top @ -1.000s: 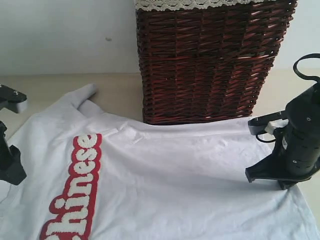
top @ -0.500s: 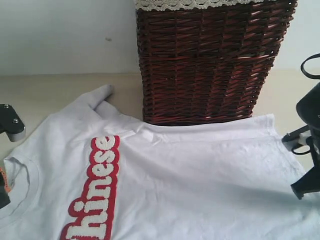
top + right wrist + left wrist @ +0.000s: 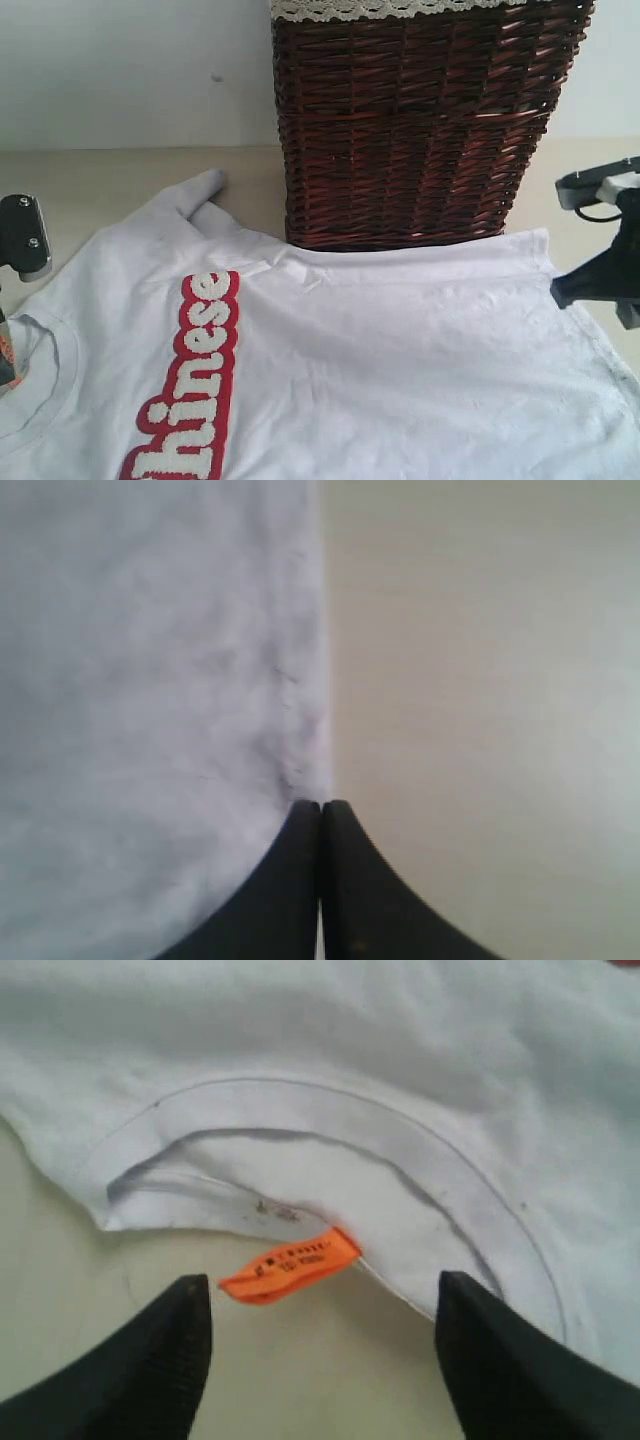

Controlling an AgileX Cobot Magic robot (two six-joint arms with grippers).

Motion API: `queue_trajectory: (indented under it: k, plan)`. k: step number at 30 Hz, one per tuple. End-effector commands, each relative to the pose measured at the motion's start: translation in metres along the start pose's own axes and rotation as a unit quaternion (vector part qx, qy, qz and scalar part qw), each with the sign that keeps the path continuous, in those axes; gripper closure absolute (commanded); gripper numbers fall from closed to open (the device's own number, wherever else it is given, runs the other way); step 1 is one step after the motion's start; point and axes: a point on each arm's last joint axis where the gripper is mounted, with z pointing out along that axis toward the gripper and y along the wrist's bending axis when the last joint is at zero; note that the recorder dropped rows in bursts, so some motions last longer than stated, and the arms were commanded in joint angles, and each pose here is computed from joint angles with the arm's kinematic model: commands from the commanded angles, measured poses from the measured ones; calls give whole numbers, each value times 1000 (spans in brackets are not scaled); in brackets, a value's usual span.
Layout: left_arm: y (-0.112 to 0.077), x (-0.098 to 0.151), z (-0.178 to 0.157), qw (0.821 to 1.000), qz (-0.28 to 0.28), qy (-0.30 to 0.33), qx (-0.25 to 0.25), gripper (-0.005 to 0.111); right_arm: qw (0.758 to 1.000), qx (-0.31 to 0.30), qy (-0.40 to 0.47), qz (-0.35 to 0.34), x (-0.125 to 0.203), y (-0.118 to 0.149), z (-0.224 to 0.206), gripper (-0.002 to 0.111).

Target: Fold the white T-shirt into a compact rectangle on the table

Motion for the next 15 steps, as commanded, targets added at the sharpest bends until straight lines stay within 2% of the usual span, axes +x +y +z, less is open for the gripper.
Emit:
queue_trajectory:
  k: [1, 6, 8, 10, 15]
  plan:
    - [2, 0, 0, 999, 24, -7, -20, 44, 994, -87, -55, -23, -5, 14, -15, 108]
    - [2, 5, 9, 987, 159, 18, -26, 43, 991, -118, -52, -27, -4, 19, -16, 108]
    - [1, 3, 12, 988, 153, 9, -22, 45, 991, -118, -52, -27, -4, 19, -16, 108]
    - [-5, 2, 12, 992, 123, 1, 12, 46, 991, -118, -52, -27, -4, 19, -16, 108]
    - [-5, 3, 18, 992, 121, -2, 25, 46, 991, -118, -56, -27, -6, 19, -17, 108]
